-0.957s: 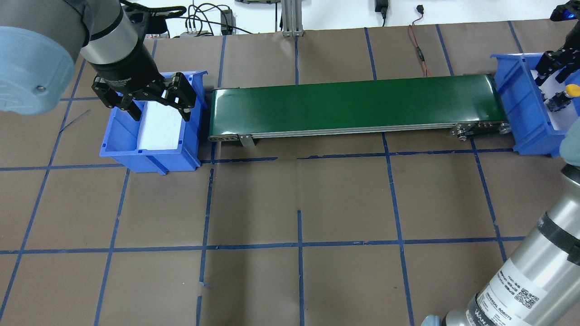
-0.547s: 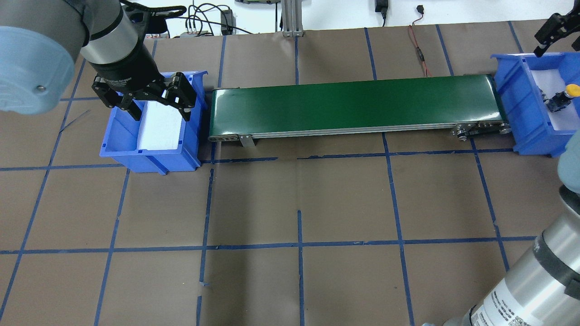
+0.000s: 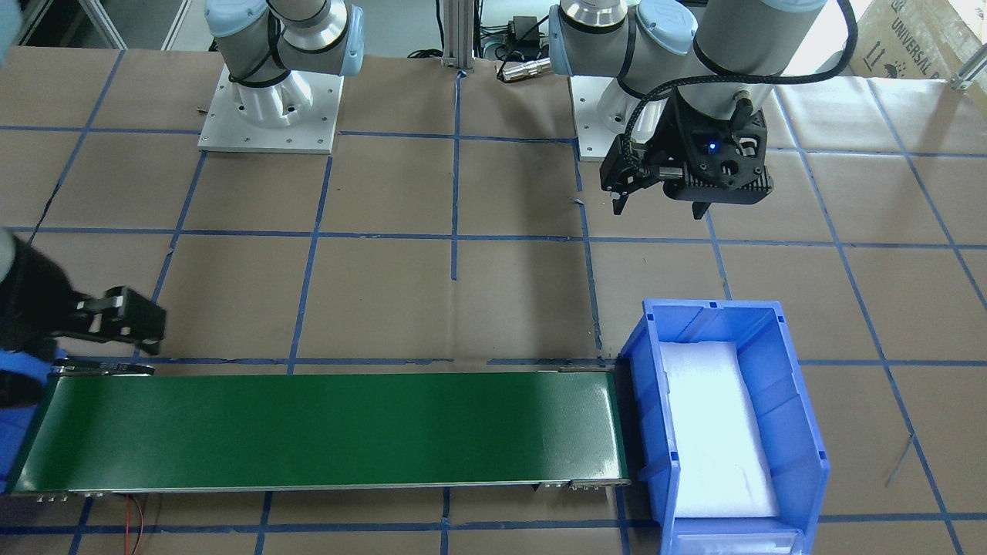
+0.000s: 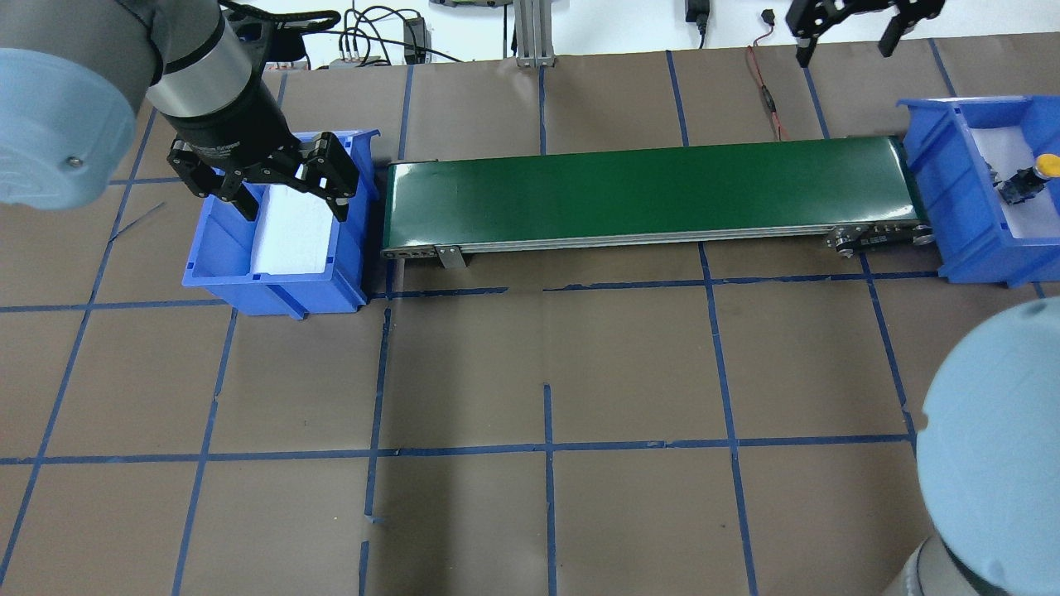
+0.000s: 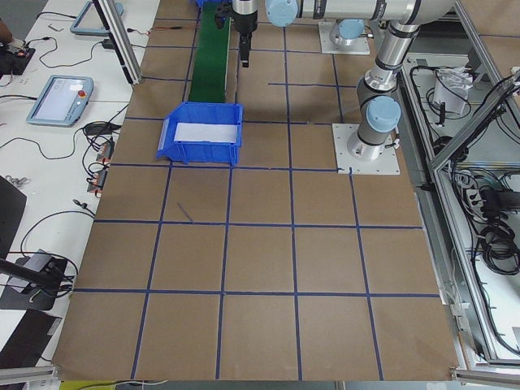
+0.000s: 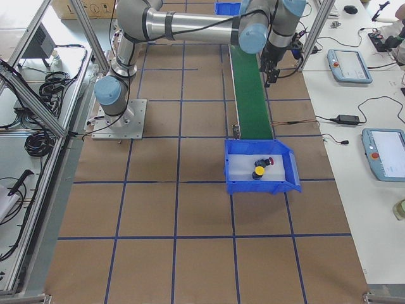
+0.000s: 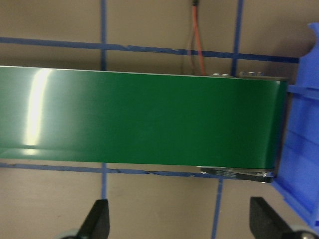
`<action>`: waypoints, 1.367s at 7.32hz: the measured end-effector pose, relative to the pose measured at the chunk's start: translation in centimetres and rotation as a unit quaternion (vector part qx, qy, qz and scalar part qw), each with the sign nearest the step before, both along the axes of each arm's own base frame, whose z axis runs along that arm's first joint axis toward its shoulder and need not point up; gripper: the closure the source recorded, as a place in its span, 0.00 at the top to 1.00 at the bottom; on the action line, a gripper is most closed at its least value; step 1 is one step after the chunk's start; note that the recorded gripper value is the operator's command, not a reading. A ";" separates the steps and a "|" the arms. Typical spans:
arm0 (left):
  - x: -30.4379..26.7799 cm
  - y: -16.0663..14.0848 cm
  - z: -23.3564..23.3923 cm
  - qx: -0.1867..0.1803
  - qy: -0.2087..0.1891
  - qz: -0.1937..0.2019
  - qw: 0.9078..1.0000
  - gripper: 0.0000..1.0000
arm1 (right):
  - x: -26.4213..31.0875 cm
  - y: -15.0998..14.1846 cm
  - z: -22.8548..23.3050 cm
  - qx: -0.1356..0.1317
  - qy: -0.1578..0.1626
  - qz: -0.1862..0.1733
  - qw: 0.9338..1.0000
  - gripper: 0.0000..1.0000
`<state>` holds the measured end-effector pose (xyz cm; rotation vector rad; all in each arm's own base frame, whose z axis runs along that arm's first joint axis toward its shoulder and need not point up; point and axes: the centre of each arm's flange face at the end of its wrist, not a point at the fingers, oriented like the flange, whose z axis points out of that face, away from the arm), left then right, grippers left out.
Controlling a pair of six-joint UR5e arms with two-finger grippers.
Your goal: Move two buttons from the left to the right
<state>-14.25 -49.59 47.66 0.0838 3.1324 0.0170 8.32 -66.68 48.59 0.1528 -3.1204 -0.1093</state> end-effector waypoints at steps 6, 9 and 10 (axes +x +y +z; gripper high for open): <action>0.1 0.0 0.0 0.000 0.000 0.001 1.000 1.00 | 3.9 10.6 0.4 0.014 -0.027 -0.004 1.000 1.00; 0.1 0.0 0.0 0.000 0.000 0.000 1.000 1.00 | 3.0 10.6 1.0 -0.006 -0.002 -0.007 1.000 1.00; 0.1 0.0 0.0 0.000 0.000 0.000 1.000 1.00 | 2.9 10.6 1.2 -0.008 0.001 -0.007 1.000 1.00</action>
